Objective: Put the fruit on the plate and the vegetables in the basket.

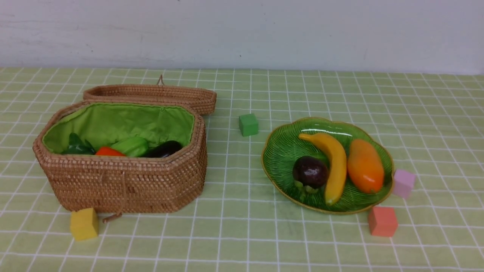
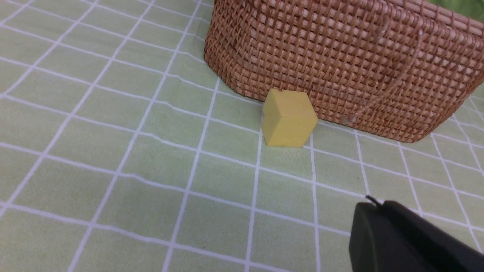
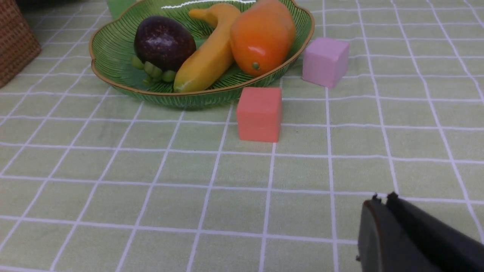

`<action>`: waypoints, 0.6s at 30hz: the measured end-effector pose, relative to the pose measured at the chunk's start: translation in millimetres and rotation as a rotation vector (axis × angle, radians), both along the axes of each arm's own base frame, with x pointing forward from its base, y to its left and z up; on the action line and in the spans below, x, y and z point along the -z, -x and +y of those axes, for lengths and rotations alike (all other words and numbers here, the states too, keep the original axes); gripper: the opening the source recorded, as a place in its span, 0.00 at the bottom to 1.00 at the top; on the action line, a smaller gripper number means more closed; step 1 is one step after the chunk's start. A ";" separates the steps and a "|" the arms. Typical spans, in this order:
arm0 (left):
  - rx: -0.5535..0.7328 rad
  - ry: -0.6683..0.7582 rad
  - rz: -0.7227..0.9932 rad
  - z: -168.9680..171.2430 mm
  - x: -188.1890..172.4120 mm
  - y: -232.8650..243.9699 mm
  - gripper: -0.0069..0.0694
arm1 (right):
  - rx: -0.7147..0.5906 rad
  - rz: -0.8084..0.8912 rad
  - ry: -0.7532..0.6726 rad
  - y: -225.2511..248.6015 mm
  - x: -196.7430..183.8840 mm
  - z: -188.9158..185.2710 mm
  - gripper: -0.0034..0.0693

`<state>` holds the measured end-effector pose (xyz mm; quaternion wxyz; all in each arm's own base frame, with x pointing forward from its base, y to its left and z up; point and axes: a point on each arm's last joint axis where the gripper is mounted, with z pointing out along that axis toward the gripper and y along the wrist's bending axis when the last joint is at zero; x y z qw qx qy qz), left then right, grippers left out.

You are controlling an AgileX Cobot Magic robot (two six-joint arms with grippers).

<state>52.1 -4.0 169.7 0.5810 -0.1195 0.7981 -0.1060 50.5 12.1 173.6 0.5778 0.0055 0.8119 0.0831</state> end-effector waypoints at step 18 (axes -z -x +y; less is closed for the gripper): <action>0.000 0.001 0.000 0.0 0.0 0.0 0.07 | 0.000 0.000 0.000 0.0 0.0 0.0 0.09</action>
